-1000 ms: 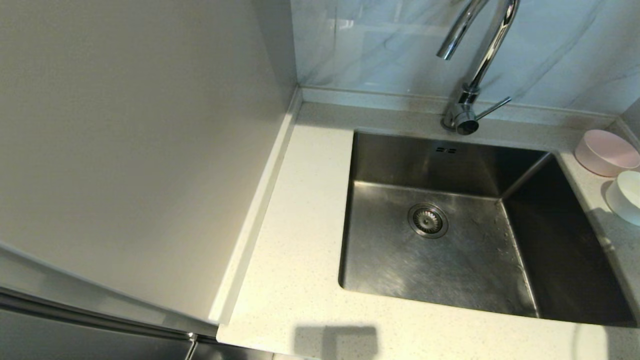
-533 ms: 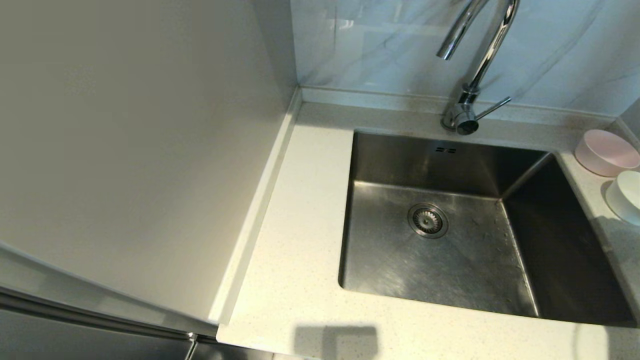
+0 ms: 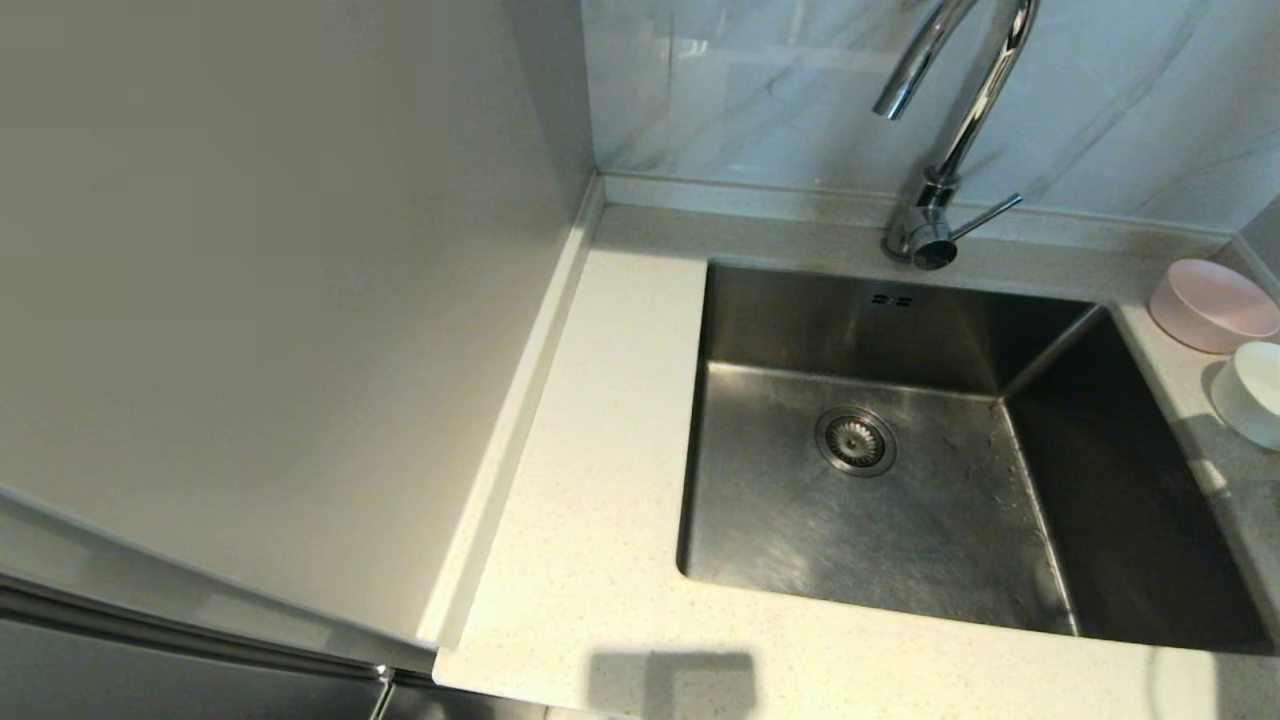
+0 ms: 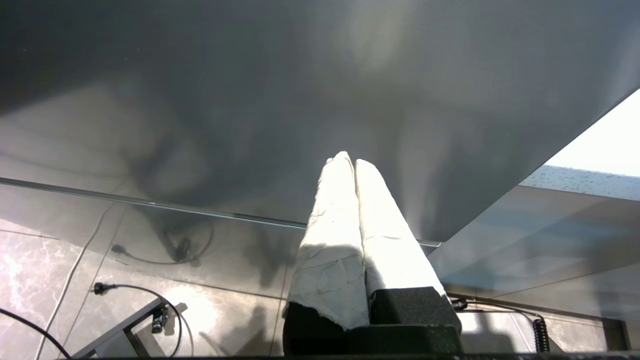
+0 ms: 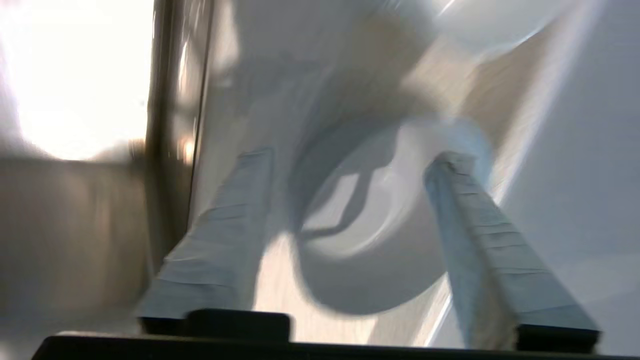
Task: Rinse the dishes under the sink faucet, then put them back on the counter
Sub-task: Put a bowl back to the table from the sink
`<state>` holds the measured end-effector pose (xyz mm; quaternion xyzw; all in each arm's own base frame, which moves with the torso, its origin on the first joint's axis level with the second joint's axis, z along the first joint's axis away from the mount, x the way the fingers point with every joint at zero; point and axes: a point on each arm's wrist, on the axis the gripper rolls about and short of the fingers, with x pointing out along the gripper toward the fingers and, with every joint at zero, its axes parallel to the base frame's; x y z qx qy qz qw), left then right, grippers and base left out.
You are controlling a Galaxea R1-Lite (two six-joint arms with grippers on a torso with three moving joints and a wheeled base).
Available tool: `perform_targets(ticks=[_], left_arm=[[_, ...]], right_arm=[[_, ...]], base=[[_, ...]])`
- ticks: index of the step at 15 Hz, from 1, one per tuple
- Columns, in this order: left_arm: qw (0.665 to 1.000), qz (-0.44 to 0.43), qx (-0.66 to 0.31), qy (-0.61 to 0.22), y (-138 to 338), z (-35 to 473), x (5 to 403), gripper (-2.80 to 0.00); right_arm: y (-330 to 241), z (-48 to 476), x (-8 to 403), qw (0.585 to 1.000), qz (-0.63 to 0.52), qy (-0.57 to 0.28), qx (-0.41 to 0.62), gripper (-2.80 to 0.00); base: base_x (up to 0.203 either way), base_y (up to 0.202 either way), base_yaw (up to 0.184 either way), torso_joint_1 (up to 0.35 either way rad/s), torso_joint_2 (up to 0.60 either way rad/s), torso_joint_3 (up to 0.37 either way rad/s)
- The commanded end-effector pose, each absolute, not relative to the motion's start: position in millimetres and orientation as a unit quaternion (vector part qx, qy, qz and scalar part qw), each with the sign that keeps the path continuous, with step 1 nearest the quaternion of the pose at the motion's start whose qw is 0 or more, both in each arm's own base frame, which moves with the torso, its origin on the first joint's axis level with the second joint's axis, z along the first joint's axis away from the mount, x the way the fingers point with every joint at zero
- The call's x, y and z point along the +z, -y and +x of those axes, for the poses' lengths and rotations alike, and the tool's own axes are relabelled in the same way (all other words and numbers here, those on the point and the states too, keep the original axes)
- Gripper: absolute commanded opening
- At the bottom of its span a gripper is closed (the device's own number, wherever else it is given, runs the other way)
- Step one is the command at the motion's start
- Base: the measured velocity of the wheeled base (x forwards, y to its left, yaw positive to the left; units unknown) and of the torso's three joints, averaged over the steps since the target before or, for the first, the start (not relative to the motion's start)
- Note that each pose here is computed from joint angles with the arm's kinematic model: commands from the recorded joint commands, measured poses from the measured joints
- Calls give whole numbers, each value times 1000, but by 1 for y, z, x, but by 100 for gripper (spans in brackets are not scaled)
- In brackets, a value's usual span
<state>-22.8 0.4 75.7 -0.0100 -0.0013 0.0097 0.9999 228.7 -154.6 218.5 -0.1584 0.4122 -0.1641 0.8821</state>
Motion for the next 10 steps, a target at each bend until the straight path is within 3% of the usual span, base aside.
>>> perform_targets(ticks=[1,6,10], left_arm=[[1000,-10,10,3,0,-23,76,-280],[1000,-10,10,3,0,-23,76,-280],[1000,-11,10,3,0,-23,76,-280]], right_arm=[[146,234,234,902,-150,-366,-173,0],[61,252,267,952,-80,-271,-119,0],[-14,212,291,968,-75,-192,-144,0]], base=[[0,0,0,0,0,0],[0,0,0,0,0,0],[0,0,0,0,0,0]])
